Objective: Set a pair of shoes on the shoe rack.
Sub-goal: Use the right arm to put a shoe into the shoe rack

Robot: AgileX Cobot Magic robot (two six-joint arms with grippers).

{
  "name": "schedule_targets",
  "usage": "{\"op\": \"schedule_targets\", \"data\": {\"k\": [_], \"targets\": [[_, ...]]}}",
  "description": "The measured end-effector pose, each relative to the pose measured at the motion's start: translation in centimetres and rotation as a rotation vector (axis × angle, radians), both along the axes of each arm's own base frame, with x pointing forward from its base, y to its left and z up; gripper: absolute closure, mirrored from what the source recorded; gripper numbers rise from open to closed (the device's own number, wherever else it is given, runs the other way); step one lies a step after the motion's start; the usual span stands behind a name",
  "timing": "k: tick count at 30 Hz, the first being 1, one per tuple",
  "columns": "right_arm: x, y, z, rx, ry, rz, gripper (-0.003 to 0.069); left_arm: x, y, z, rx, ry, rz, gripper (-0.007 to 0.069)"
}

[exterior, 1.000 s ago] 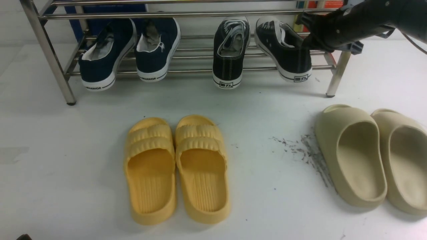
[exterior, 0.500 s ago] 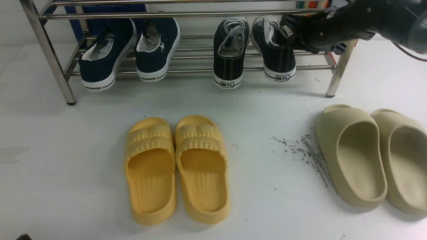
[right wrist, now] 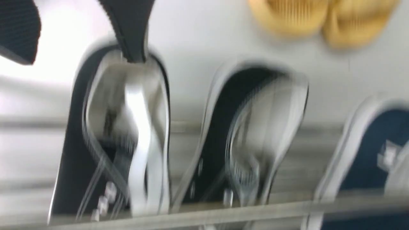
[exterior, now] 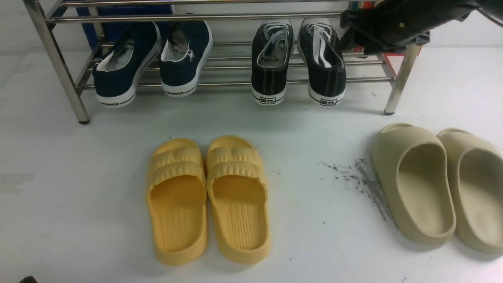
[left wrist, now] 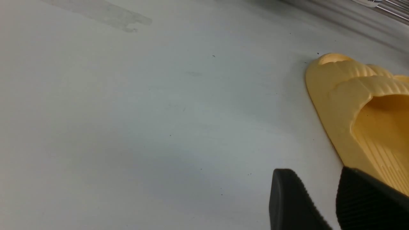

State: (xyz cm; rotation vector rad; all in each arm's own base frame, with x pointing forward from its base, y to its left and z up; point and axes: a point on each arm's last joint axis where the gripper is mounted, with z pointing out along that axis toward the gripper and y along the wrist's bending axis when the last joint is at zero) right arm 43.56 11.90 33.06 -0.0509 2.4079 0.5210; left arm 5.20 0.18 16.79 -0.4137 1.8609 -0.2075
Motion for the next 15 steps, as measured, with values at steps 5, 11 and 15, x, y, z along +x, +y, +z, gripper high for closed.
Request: {"op": "schedule_targets", "data": {"k": [5,11,15], "targets": [[-3.2,0.3,-0.4,-0.107,0.245,0.154,0.0415,0.0,0.0,0.0,0.0,0.0,0.0,0.0388],[-2.7,3.5,-5.0,-0.232,0.285,0.237,0.0659,0.0,0.0,0.0,0.0,0.0,0.0,0.0388],[-0.7,4.5,-7.8,-0.234,0.212,0.2,0.0661,0.0,0.0,0.0,0.0,0.0,0.0,0.0388]]}}
